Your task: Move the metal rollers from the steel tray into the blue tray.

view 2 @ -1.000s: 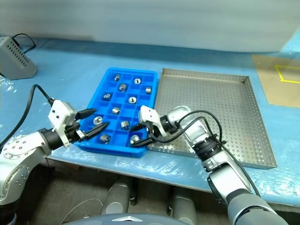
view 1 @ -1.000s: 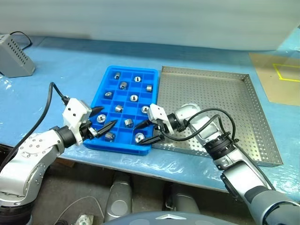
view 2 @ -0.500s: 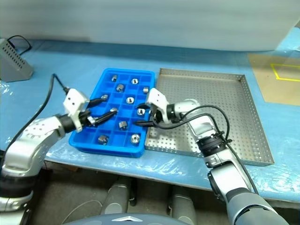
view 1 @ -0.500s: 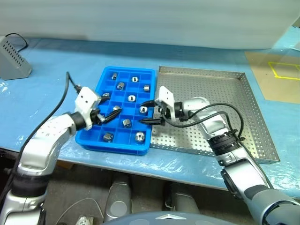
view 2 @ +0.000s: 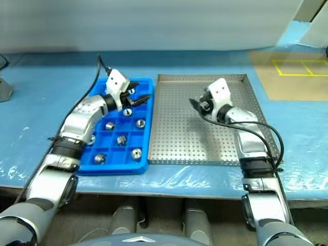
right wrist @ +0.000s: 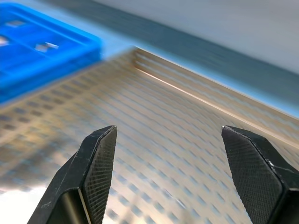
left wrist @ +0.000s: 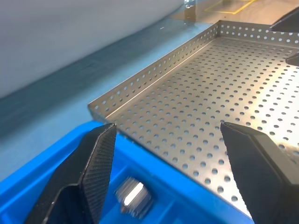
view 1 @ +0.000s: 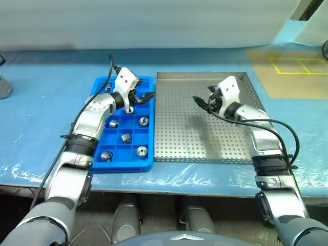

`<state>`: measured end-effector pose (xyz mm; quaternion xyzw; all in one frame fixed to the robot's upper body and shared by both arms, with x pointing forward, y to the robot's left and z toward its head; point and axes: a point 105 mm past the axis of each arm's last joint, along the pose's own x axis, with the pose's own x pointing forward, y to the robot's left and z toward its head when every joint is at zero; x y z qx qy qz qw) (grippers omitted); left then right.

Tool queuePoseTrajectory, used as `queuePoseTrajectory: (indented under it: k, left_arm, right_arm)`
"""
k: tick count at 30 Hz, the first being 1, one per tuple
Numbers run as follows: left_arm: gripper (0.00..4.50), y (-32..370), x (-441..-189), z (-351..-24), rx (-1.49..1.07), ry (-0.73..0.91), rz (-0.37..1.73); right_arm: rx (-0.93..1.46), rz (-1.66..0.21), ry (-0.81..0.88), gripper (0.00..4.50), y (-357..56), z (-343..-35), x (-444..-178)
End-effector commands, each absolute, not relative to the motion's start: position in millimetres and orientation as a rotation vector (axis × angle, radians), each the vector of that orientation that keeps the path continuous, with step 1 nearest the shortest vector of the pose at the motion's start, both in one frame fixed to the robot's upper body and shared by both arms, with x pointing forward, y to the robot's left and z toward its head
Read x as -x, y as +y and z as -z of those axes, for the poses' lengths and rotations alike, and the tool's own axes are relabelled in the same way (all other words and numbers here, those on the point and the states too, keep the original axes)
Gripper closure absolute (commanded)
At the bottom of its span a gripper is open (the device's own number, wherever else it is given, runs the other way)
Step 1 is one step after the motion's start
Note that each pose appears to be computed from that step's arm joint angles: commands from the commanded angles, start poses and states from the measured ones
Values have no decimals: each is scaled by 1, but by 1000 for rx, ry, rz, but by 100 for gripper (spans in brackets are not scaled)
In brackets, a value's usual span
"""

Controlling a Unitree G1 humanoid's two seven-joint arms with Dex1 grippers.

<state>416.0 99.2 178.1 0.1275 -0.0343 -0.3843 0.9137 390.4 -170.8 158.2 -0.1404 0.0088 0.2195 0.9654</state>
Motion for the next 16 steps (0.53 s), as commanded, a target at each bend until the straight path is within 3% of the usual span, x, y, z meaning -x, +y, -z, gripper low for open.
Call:
queuePoseTrajectory:
  k: [1,16]
  left_arm:
    - [73,96,-419,-179,-243,-103,814]
    - [73,97,-416,-179,-202,-130,800]
  right_arm:
    - [290,-368,-26,85,-182,-167,-382]
    - [294,-395,4,85,-178,-161,-382]
